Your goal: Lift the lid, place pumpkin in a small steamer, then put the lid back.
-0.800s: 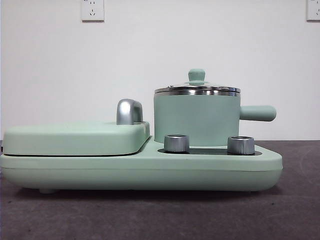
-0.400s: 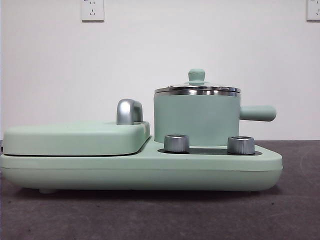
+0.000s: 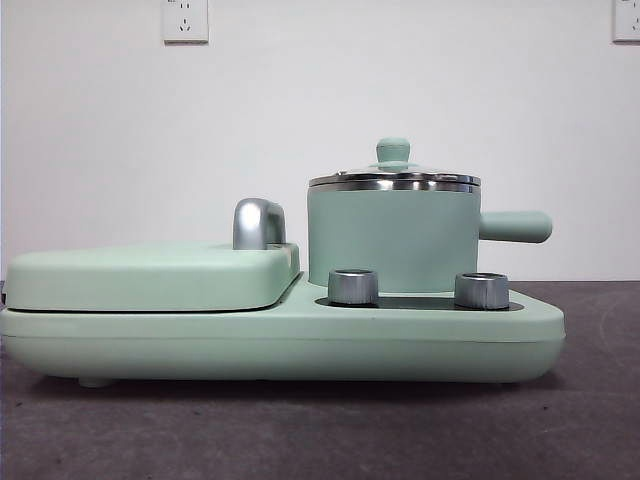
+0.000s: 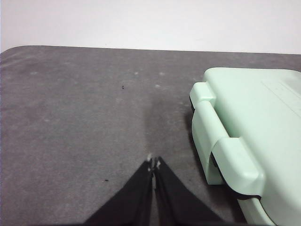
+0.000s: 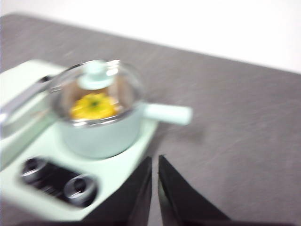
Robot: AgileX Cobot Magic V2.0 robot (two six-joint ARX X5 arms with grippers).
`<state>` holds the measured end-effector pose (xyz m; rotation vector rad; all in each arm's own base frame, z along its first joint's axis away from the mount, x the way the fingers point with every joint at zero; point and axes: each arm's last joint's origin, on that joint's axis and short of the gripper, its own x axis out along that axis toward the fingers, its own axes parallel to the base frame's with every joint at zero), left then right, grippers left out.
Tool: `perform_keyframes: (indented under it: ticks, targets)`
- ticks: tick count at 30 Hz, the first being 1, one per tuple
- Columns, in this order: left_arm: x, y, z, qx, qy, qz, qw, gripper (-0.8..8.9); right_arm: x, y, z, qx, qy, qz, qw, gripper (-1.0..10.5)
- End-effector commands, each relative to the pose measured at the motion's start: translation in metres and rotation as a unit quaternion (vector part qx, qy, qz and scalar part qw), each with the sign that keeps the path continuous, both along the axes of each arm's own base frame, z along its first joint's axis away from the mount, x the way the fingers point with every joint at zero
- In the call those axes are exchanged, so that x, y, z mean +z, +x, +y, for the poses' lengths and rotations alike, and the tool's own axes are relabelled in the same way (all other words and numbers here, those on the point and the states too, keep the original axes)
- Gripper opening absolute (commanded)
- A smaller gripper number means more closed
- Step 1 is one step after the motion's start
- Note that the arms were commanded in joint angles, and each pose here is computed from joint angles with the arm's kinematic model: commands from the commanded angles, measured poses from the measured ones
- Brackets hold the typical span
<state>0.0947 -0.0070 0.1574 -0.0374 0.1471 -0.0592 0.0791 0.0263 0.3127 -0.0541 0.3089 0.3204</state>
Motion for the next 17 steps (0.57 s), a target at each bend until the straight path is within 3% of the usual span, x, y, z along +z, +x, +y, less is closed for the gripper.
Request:
perform_keyframes:
  ticks: [1, 7, 15, 17]
  targets:
    - [-0.005, 0.001, 0.0, -0.003, 0.003, 0.003, 1.0, 0.07, -0.042, 0.01, -0.004, -0.037, -0.005, -0.034, 0.999, 0.2]
    - [-0.005, 0.001, 0.0, -0.003, 0.003, 0.003, 1.0, 0.07, -0.105, 0.017, -0.013, -0.091, 0.006, -0.085, 0.992, 0.2]
    - [-0.005, 0.001, 0.0, -0.003, 0.003, 0.003, 1.0, 0.07, -0.144, 0.018, -0.019, -0.119, 0.019, -0.142, 0.983, 0.2]
    - [-0.005, 0.001, 0.0, -0.003, 0.003, 0.003, 1.0, 0.07, -0.15, 0.018, -0.019, -0.124, 0.022, -0.133, 0.983, 0.2]
